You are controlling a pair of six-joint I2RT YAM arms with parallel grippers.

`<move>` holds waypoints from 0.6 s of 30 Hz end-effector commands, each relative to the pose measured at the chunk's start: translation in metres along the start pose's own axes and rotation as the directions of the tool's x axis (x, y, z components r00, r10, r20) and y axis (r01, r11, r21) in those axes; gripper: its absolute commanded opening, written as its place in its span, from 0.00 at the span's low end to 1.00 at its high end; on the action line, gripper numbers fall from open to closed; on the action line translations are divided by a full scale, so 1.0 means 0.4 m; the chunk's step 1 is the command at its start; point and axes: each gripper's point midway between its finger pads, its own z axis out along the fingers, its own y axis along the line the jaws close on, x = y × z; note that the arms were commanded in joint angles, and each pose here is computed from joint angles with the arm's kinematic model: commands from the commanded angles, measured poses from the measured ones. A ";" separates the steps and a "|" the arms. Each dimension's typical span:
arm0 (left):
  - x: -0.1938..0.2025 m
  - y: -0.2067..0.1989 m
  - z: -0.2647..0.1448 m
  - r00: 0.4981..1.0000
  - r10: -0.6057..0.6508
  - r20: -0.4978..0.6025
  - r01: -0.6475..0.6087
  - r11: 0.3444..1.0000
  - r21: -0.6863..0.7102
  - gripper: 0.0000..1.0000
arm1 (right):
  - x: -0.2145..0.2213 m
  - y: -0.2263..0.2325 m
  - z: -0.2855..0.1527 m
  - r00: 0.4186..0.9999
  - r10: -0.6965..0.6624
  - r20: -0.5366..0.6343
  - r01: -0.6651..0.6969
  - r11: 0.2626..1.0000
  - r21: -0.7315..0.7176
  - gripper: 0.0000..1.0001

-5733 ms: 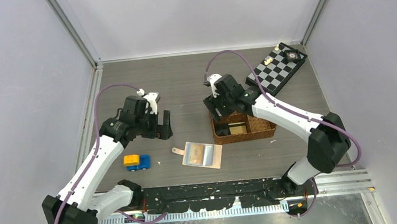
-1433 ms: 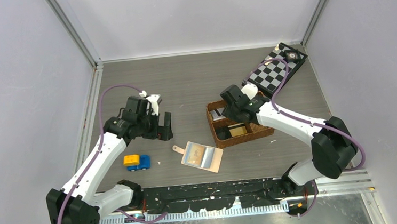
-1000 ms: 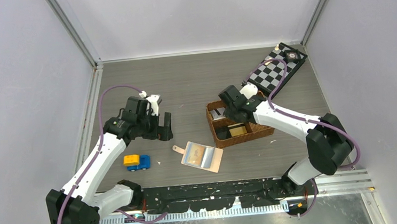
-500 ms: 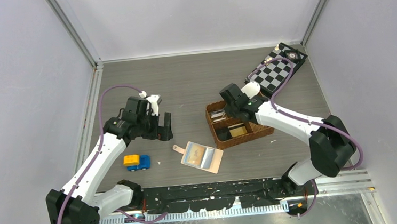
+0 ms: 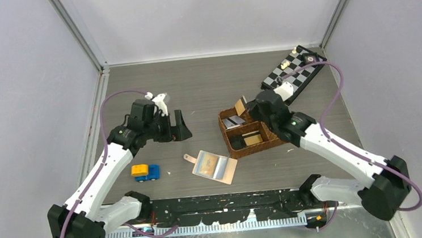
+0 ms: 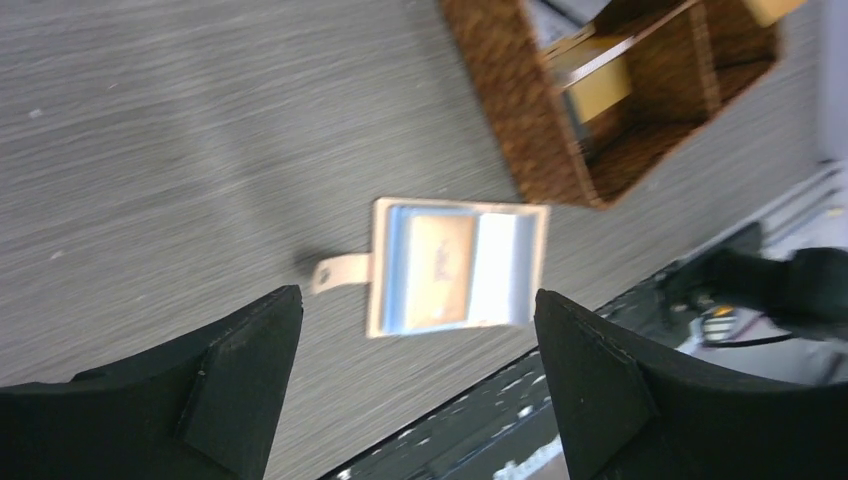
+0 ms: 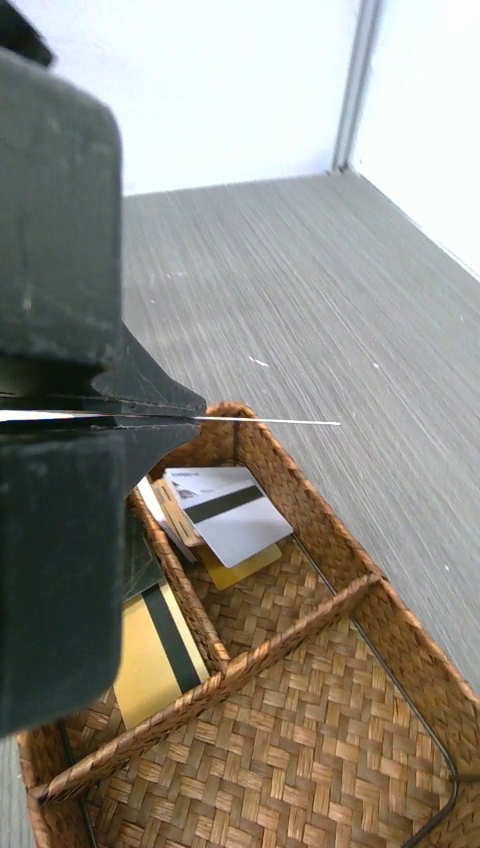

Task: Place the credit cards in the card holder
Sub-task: Pick up the credit card from the storage box.

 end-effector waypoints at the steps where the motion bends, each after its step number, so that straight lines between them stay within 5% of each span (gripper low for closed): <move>1: -0.135 -0.154 -0.029 0.980 -0.125 0.158 0.079 0.959 0.271 0.87 | -0.030 0.078 -0.082 1.000 -0.012 0.028 0.018 0.966 -0.258 0.00; 8: -0.209 -0.320 -0.048 0.939 -0.255 0.230 0.097 0.840 0.533 0.87 | -0.032 0.176 -0.224 0.998 -0.005 0.061 0.043 0.758 -0.651 0.01; 18: -0.250 -0.447 -0.062 0.919 -0.314 0.238 0.061 0.711 0.700 0.86 | -0.072 0.240 -0.351 0.991 0.128 0.034 -0.041 0.544 -0.838 0.00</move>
